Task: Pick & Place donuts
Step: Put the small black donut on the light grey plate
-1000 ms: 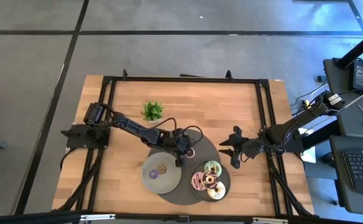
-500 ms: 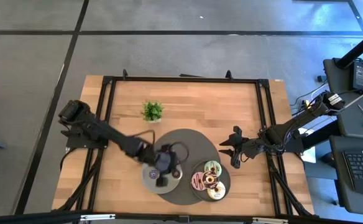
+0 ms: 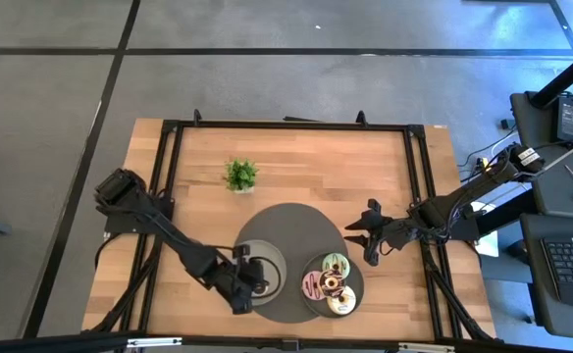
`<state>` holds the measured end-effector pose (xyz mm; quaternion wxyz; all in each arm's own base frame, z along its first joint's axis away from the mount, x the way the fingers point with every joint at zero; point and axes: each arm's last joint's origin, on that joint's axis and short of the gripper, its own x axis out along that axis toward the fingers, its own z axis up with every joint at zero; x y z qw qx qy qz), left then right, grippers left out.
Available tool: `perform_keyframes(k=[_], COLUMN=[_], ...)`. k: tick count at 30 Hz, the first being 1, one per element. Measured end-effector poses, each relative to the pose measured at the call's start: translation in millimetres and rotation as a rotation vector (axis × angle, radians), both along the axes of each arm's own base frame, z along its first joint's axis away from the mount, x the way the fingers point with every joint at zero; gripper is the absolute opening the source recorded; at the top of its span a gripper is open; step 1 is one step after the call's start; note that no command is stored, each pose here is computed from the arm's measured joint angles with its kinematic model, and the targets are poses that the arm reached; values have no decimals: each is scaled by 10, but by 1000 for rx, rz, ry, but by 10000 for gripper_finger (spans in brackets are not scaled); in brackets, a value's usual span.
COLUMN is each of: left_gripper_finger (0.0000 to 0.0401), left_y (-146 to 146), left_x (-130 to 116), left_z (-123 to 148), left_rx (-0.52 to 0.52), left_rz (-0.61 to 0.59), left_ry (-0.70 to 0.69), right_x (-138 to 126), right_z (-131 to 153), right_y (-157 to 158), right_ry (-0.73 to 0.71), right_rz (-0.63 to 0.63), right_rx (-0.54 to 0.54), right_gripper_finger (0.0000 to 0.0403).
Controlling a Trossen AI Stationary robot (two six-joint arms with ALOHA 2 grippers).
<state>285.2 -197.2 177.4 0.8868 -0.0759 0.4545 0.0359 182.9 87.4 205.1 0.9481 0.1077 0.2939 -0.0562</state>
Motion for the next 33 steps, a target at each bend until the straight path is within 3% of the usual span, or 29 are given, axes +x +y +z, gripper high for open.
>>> perform_keyframes(k=[8, 33], left_gripper_finger=[6, 19], left_y=[-17, 2], left_x=[35, 26], left_z=[-205, -216], left_rx=[27, 74], left_rz=[15, 20], left_ry=[52, 51], right_x=[1, 1], right_z=[1, 1], right_y=[0, 0], right_ry=[-3, -2], right_rz=[-13, -11], right_rx=[18, 16], right_gripper_finger=[142, 142])
